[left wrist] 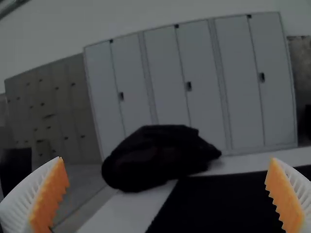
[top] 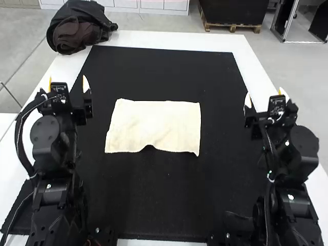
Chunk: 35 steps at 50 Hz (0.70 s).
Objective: Fold the towel.
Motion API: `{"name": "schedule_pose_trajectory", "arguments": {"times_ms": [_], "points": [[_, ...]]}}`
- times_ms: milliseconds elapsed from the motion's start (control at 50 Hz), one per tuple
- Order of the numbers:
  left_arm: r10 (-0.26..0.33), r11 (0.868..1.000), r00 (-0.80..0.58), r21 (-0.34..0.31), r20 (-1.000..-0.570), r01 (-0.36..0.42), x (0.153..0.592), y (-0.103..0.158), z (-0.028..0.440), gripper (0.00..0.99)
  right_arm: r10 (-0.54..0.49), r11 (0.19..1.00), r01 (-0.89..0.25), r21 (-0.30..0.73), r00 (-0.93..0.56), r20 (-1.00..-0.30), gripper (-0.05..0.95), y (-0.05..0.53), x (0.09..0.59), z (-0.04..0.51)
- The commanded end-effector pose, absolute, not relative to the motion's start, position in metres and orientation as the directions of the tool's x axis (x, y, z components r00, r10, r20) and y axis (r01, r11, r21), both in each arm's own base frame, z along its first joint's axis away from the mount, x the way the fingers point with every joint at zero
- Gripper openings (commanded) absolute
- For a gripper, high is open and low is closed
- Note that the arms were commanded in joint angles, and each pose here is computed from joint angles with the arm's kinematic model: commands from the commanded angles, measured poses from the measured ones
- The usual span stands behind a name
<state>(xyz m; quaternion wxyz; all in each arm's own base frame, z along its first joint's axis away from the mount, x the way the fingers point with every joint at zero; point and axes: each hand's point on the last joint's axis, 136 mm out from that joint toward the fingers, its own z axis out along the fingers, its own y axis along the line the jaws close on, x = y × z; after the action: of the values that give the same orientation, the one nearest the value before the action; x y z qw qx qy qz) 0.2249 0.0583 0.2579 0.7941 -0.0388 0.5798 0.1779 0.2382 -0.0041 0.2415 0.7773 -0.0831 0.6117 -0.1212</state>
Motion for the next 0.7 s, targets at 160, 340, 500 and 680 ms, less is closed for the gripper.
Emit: {"name": "schedule_pose_trajectory", "arguments": {"times_ms": [160, 340, 500, 680], "points": [[0.257, 0.922, 0.327, 0.129, -0.909, -0.365, 0.215, 0.061, 0.358, 0.959, -0.066, 0.996, 0.067, -0.054, 0.199, -0.978, 0.90, -0.012, 0.250, 0.332], [0.204, 0.925, 0.116, 0.153, -0.972, -0.347, 0.282, 0.076, 0.356, 0.959, 0.060, 0.998, 0.001, 0.061, -0.041, -0.997, 0.90, -0.003, 0.310, 0.323], [0.163, 0.929, -0.119, 0.193, -0.979, -0.316, 0.340, 0.087, 0.305, 0.959, 0.073, 0.993, -0.063, 0.103, -0.363, -0.929, 0.91, 0.015, 0.359, 0.252], [0.139, 0.949, -0.294, 0.212, -0.946, -0.233, 0.371, 0.081, 0.246, 0.957, 0.053, 0.991, -0.073, 0.116, -0.576, -0.816, 0.91, 0.027, 0.376, 0.175]]}}
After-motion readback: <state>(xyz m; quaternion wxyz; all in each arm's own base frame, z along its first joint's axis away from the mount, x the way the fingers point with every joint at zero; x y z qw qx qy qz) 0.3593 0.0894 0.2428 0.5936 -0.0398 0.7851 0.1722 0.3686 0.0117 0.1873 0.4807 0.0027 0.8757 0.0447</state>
